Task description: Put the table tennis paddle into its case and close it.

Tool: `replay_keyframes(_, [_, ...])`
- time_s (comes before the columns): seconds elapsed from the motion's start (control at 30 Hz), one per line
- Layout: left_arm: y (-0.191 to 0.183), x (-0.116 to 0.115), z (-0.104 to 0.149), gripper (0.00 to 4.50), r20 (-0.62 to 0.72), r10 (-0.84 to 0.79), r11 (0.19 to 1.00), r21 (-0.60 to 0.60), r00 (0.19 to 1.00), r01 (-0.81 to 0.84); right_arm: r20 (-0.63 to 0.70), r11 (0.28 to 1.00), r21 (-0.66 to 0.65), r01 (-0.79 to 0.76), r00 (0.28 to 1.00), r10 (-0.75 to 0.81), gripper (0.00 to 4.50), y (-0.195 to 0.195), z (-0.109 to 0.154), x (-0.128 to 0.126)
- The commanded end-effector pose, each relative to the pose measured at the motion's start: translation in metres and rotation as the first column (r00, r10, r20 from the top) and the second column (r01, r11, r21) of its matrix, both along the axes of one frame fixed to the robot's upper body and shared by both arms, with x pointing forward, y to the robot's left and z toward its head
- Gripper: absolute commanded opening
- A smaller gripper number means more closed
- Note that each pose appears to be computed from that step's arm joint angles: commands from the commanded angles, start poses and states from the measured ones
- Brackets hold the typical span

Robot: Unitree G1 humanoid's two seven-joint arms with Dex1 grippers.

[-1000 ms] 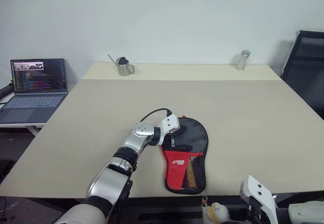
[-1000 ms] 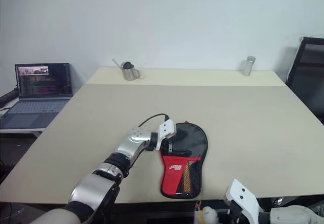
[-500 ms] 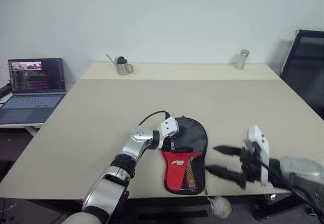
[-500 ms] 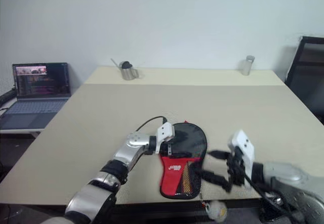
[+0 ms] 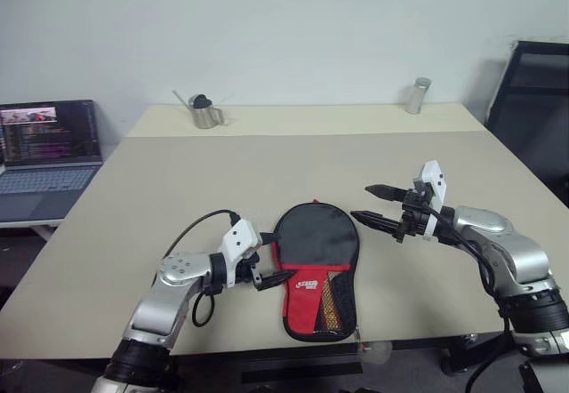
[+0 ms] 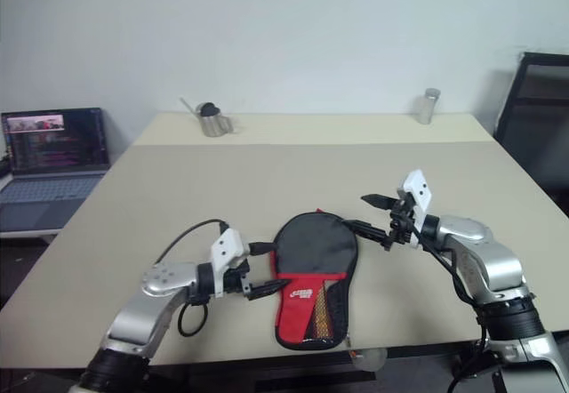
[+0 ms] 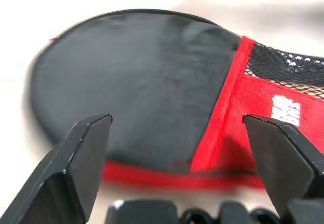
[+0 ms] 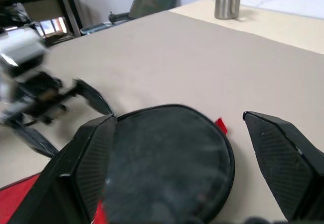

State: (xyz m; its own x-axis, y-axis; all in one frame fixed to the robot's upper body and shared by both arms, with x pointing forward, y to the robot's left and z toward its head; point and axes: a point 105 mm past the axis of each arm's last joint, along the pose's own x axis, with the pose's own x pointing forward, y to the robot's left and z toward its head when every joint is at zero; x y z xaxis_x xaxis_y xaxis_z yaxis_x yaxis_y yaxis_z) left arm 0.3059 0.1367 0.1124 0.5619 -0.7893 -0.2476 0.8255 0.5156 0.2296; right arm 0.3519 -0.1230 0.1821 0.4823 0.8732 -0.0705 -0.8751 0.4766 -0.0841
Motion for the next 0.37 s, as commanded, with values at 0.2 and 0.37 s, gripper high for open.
replay_keyframes(0.2, [0.014,-0.007,0.016,4.50,0.074,0.141,0.990,-0.009,0.987,-0.141,0.077,0.996,-0.069,0.051,0.996,-0.045,4.37,-0.025,0.007,0.024])
replay_keyframes(0.37, [0.015,-0.006,0.012,4.50,0.069,0.151,0.988,-0.010,0.986,-0.151,0.065,0.993,-0.097,0.070,0.996,-0.064,4.37,-0.026,0.003,0.025])
